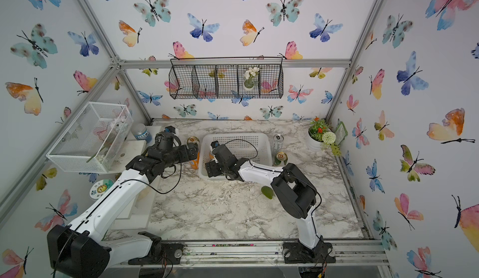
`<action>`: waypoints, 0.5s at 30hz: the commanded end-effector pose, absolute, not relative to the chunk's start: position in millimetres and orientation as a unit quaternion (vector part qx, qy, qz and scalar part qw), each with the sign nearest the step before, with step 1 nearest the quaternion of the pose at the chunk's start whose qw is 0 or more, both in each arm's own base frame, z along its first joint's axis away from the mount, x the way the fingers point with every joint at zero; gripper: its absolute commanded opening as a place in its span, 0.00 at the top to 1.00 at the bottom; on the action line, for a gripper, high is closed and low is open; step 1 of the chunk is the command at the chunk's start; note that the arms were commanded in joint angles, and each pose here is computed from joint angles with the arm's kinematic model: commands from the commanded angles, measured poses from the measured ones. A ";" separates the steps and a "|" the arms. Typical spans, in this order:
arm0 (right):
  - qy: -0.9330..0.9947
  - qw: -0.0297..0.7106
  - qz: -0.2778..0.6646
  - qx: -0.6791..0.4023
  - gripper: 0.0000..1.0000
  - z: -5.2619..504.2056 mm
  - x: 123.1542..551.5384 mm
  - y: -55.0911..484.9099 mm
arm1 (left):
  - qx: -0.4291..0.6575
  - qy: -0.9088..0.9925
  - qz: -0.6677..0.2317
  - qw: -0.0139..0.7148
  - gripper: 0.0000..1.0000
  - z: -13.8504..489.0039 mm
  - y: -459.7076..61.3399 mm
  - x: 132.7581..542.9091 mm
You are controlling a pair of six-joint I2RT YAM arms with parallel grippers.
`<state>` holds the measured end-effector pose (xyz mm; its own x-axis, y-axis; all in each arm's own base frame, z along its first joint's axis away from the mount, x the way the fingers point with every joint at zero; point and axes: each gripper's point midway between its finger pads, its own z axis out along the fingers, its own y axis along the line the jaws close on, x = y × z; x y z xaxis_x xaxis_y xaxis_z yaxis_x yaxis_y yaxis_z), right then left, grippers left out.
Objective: Take out the drinks from the basket
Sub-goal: Pick up the drink from the basket.
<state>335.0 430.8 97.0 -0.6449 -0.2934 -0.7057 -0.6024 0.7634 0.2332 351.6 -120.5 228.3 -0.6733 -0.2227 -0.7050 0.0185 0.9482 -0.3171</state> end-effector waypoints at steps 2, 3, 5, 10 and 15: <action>0.884 0.319 0.219 -0.262 0.17 86.4 332.1 434.4 | -0.052 0.909 -0.141 0.388 0.01 217.9 -119.0 349.5; 0.884 0.319 0.218 -0.263 0.19 86.1 332.0 434.0 | -0.051 0.909 -0.141 0.388 0.01 218.0 -119.3 349.5; 0.884 0.319 0.217 -0.262 0.23 87.8 331.5 433.1 | -0.052 0.910 -0.140 0.388 0.01 217.7 -118.8 349.6; 0.881 0.340 0.206 -0.257 0.31 103.4 334.4 424.9 | -0.052 0.910 -0.141 0.386 0.01 216.7 -119.2 350.1; 0.876 0.361 0.193 -0.253 0.34 127.2 336.5 415.1 | -0.051 0.910 -0.142 0.385 0.01 216.5 -119.8 350.1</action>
<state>336.4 423.4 99.2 -0.6394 -0.3169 -0.7005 -0.5924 0.7838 0.1861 352.3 -120.8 224.9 -0.6797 -0.2204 -0.6996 0.0159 0.9492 -0.3144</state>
